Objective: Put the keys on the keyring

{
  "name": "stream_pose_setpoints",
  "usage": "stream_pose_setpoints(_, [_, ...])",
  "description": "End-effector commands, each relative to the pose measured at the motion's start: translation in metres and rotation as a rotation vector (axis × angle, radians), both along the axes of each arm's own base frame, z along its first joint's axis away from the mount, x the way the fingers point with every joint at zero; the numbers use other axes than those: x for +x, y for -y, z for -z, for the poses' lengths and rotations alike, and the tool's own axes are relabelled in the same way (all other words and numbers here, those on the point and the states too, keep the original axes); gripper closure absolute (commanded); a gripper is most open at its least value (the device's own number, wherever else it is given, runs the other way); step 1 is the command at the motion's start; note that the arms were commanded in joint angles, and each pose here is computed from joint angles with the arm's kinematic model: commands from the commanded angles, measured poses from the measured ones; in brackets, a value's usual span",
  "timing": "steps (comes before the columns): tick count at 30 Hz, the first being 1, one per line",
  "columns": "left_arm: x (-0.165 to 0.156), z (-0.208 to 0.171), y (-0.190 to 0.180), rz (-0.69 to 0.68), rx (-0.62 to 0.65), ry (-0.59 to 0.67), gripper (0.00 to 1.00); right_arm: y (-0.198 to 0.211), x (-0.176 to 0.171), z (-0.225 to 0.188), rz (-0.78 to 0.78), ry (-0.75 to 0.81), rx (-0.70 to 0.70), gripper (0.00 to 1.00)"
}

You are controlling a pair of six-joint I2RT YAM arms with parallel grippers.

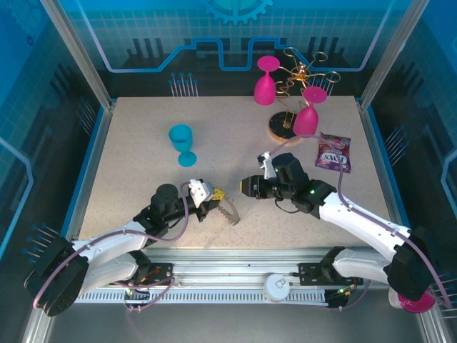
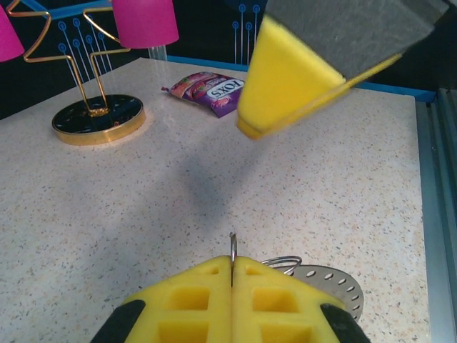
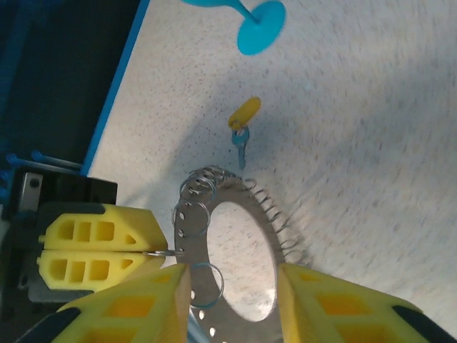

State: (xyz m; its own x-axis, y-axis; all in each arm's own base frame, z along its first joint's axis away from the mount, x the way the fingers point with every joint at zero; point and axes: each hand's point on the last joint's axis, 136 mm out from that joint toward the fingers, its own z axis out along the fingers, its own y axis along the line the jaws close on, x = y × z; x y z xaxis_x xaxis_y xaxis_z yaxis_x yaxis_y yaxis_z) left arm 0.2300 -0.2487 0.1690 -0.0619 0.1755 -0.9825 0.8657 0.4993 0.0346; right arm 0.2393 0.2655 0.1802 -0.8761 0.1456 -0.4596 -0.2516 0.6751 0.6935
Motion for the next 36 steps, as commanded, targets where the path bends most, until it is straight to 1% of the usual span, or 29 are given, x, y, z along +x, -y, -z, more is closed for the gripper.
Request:
stream_pose_setpoints(1, [0.002,-0.014,0.0,-0.008,-0.055,0.047,1.0,-0.006,-0.003,0.009,0.206,-0.307,0.276,0.59])
stream_pose_setpoints(3, [0.002,-0.014,0.0,-0.007,-0.056,0.049,1.0,-0.009,-0.003,0.019,0.258,-0.381,0.349,0.57])
stream_pose_setpoints(7, [0.001,-0.014,0.001,-0.004,-0.056,0.053,1.0,-0.023,-0.004,0.032,0.293,-0.509,0.425,0.55])
stream_pose_setpoints(10, [0.002,-0.014,0.001,-0.004,-0.053,0.056,1.0,-0.034,-0.002,0.034,0.3,-0.538,0.495,0.53])
stream_pose_setpoints(13, [0.002,-0.014,0.001,-0.004,-0.05,0.059,1.0,-0.043,-0.003,0.037,0.295,-0.57,0.533,0.53])
stream_pose_setpoints(18, [0.002,-0.013,0.001,-0.007,-0.046,0.057,1.0,-0.053,-0.006,0.036,0.286,-0.589,0.575,0.54])
stream_pose_setpoints(25, [0.005,-0.012,-0.001,-0.024,-0.039,0.061,1.0,-0.056,-0.01,0.036,0.297,-0.611,0.618,0.64])
stream_pose_setpoints(30, [0.007,-0.01,-0.002,-0.037,-0.03,0.064,1.0,-0.057,-0.01,0.031,0.299,-0.607,0.641,0.68])
stream_pose_setpoints(36, [0.011,-0.01,-0.003,-0.055,-0.026,0.063,1.0,-0.055,-0.012,0.027,0.297,-0.592,0.658,0.68])
